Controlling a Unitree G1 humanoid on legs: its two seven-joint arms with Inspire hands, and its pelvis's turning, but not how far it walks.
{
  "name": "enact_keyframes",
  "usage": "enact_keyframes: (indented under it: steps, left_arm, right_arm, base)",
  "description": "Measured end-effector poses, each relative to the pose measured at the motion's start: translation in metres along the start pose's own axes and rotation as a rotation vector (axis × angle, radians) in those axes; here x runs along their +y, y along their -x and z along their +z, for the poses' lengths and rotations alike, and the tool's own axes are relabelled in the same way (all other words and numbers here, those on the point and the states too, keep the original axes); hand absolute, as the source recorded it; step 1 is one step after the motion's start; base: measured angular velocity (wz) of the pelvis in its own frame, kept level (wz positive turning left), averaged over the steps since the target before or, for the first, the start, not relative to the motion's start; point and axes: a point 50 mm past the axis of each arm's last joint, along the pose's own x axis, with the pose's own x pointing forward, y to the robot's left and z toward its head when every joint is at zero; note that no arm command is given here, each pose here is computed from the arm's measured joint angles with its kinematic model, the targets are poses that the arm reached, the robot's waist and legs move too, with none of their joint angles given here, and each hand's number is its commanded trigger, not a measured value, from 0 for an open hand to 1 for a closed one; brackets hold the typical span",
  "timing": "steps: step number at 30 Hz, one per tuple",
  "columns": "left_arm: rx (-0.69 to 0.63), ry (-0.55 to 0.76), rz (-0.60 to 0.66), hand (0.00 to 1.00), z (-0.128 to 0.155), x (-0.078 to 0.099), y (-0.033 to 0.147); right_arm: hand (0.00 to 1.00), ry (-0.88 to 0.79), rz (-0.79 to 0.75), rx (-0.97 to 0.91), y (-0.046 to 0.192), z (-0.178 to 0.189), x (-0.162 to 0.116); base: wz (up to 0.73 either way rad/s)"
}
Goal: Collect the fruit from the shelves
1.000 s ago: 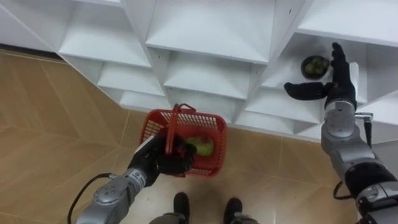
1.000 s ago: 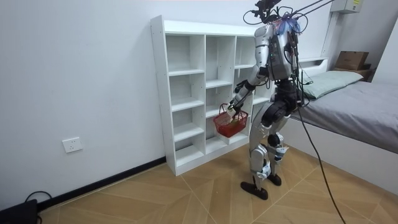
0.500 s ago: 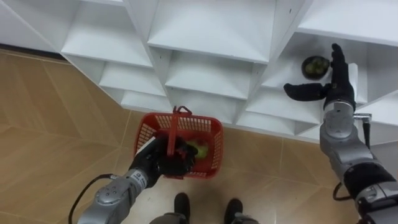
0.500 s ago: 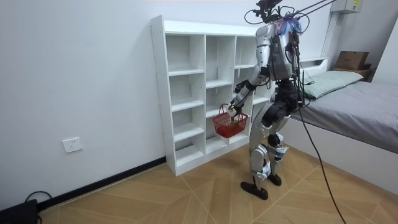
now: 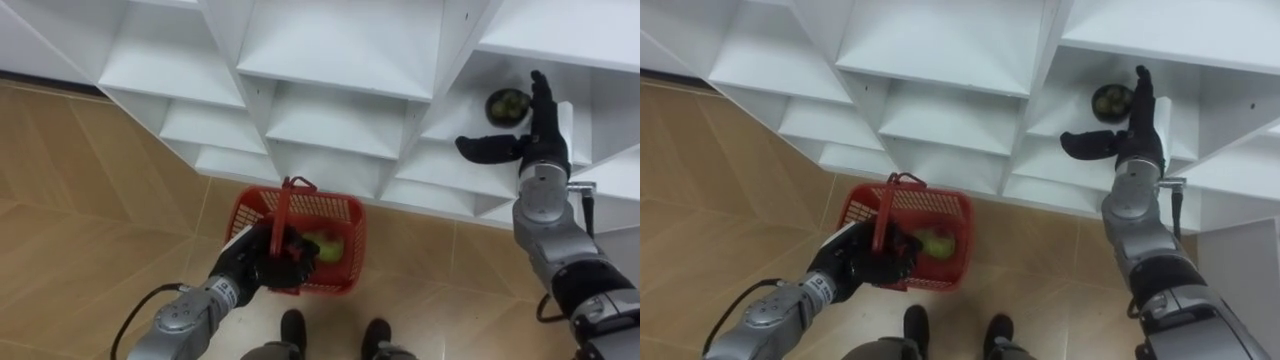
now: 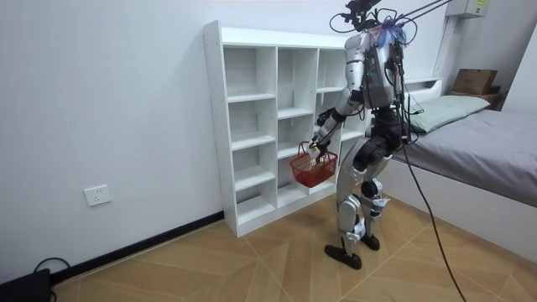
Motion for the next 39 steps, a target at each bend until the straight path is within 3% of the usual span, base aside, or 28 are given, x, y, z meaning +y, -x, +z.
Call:
enact_keyframes:
  steps: [17,18,20,21,22,39]
  left_arm:
    - [-0.011,-0.006,0.006,1.00,0.0044,0.0006,-0.0020]
    - [-0.011,-0.006,0.006,1.00,0.0045,0.0006,-0.0021]
    - [-0.012,-0.006,0.005,1.00,0.0048,0.0006,-0.0022]
    - [-0.013,-0.006,0.005,1.00,0.0050,0.0006,-0.0023]
    - [-0.013,-0.006,0.005,1.00,0.0053,0.0006,-0.0024]
    - [-0.020,0.005,0.007,1.00,0.0066,0.0009,-0.0029]
  right_arm:
    - [0.00,-0.003,-0.012,-0.019,0.0000,0.0019,-0.0005]
    - [0.36,-0.003,-0.012,-0.019,0.0000,0.0019,-0.0005]
    - [0.71,-0.003,-0.011,-0.019,0.0000,0.0019,-0.0005]
    - [0.94,-0.003,-0.011,-0.019,0.0000,0.0019,-0.0005]
    - [1.00,-0.005,-0.012,-0.020,-0.0001,0.0022,-0.0005]
    - [1.00,-0.007,-0.056,-0.038,-0.0052,0.0095,-0.0074]
  base:
    - [0.00]
    - [0.00]
    - [0.00]
    - [0.00]
    - [0.00]
    - [-0.01]
